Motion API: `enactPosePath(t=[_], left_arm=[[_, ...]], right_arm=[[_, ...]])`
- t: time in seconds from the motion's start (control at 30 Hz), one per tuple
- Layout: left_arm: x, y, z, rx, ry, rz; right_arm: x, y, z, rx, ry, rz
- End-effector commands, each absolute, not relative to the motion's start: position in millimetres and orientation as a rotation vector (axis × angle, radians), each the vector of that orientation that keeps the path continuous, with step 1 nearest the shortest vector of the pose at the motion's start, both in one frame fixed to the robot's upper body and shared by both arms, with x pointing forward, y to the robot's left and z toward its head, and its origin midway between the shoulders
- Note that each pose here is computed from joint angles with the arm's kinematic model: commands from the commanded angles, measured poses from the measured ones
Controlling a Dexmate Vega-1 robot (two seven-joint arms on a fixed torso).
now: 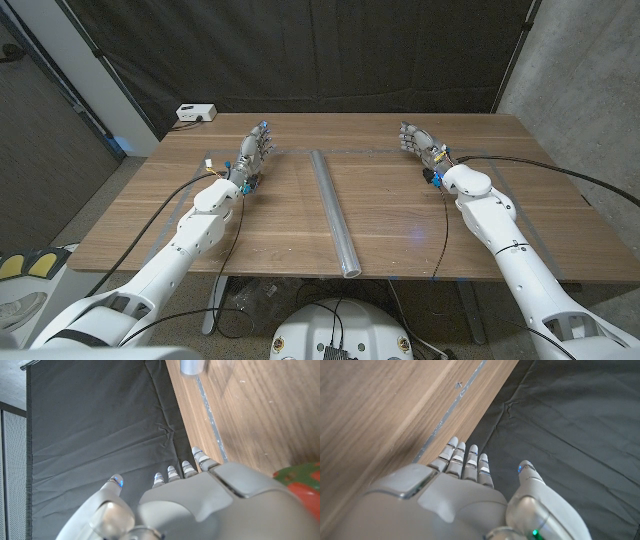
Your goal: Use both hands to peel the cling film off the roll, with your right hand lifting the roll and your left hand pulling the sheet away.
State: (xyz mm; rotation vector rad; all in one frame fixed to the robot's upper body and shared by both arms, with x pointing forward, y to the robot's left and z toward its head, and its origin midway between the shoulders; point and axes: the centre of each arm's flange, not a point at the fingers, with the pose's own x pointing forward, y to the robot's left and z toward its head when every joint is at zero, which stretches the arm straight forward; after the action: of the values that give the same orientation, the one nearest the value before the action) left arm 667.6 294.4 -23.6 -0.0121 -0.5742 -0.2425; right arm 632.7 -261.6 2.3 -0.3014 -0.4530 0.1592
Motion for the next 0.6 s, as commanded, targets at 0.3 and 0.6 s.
enactPosePath(t=[0.3,0.6], left_arm=[[670,294,-25,-0.001,-0.568,-0.297],[671,291,-27,0.002,-0.564,-0.324]], right_arm=[[583,-226,25,-0.559,-0.446,0.067],[562,-212,29,-0.674,-0.419,0.034]])
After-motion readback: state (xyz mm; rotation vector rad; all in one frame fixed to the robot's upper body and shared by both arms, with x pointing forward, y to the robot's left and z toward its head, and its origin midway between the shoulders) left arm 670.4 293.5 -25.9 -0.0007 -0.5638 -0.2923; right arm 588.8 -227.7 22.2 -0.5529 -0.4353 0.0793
